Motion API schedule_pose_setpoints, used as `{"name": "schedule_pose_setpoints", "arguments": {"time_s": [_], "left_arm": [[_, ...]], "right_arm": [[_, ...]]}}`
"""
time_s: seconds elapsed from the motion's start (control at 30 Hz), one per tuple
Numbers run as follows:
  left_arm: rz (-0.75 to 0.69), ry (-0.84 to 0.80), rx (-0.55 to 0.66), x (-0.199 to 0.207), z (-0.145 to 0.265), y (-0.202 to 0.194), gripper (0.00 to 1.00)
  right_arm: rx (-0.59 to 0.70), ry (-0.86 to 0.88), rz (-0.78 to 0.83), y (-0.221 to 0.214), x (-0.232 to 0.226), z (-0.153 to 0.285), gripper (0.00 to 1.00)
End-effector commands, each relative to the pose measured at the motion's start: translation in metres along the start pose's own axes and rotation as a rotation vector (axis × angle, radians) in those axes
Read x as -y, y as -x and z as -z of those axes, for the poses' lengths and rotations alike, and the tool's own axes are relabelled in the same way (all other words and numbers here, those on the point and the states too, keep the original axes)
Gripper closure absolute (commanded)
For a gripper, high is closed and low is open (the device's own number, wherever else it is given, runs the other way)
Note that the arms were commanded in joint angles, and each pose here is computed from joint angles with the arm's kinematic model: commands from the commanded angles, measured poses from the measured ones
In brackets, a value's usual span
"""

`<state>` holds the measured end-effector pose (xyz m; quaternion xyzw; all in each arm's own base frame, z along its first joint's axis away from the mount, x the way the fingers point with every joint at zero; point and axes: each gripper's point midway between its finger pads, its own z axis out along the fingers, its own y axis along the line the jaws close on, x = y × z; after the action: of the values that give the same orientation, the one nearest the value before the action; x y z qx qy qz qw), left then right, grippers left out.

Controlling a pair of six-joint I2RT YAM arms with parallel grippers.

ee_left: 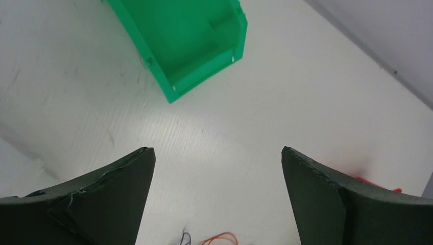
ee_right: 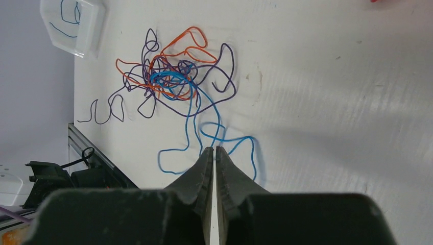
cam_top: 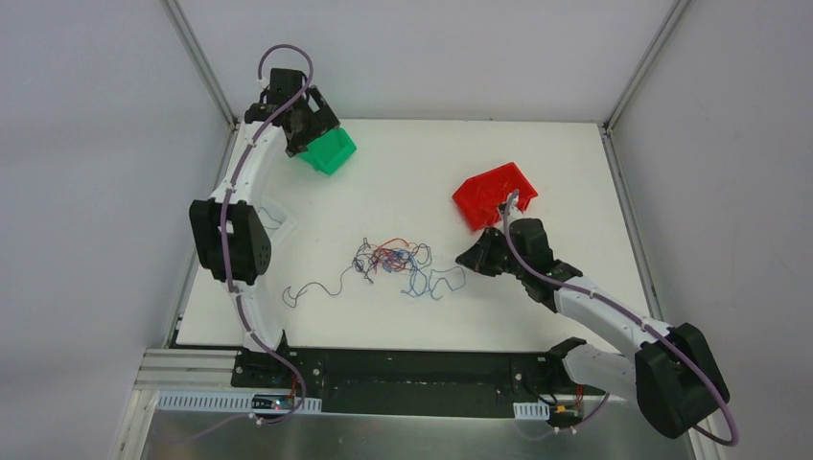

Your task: Untangle the cables

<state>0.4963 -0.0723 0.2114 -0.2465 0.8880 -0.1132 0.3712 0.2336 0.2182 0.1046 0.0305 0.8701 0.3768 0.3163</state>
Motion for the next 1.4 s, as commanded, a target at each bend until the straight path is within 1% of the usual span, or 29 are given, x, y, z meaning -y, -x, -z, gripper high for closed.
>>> {"name": "schedule_pose_setpoints", "arguments": {"time_s": [0.0, 0.1, 0.2, 0.33, 0.43, 0.6, 0.8, 0.93, 1.07, 1.17, 1.23, 1.27, 1.3, 1.33, 1.37], "left_arm": [[0.109, -0.077, 0.107, 0.018, -0.024, 0.053, 0.04], [0.121, -0.110, 0.134, 0.028, -0.049, 0.072, 0.07], [0.158, -0.110, 0.123, 0.025, -0.079, 0.077, 0.15], [0.215, -0.095, 0.061, 0.010, -0.121, 0.061, 0.17], [0.223, -0.070, 0.014, -0.005, -0.146, 0.043, 0.17], [0.210, -0.053, -0.059, -0.016, -0.163, 0.016, 0.18], [0.165, -0.054, -0.157, -0.020, -0.155, -0.023, 0.19], [0.129, -0.066, -0.263, -0.015, -0.139, -0.068, 0.20], [0.066, -0.076, -0.326, 0.003, -0.116, -0.110, 0.20], [0.018, -0.089, -0.344, 0.023, -0.096, -0.135, 0.19], [0.011, -0.094, -0.337, 0.033, -0.081, -0.142, 0.17], [0.009, -0.087, -0.332, 0.034, -0.076, -0.147, 0.16], [0.004, -0.090, -0.323, 0.037, -0.070, -0.147, 0.15], [-0.006, -0.095, -0.317, 0.039, -0.065, -0.147, 0.15], [-0.019, -0.106, -0.301, 0.043, -0.059, -0.144, 0.14]], "right_arm": [[0.051, 0.081, 0.059, 0.024, -0.027, -0.009, 0.95], [0.036, 0.093, 0.051, 0.024, -0.031, -0.013, 0.96], [0.029, 0.093, 0.053, 0.024, -0.032, -0.016, 0.96], [0.026, 0.081, 0.054, 0.023, -0.029, -0.017, 0.96], [0.017, 0.074, 0.050, 0.020, -0.026, -0.019, 0.96], [0.008, 0.070, 0.046, 0.019, -0.024, -0.023, 0.96], [0.005, 0.071, 0.042, 0.018, -0.024, -0.024, 0.96], [0.004, 0.068, 0.041, 0.018, -0.023, -0.024, 0.97], [0.013, 0.062, 0.041, 0.019, -0.023, -0.022, 0.97], [0.016, 0.046, 0.035, 0.019, -0.021, -0.021, 0.97], [0.018, 0.016, 0.025, 0.020, -0.016, -0.019, 0.96], [0.016, 0.003, 0.023, 0.019, -0.014, -0.017, 0.95], [0.018, -0.004, 0.022, 0.019, -0.013, -0.015, 0.90], [0.019, -0.014, 0.020, 0.018, -0.012, -0.014, 0.82], [0.019, -0.030, 0.016, 0.017, -0.009, -0.012, 0.72]]}}
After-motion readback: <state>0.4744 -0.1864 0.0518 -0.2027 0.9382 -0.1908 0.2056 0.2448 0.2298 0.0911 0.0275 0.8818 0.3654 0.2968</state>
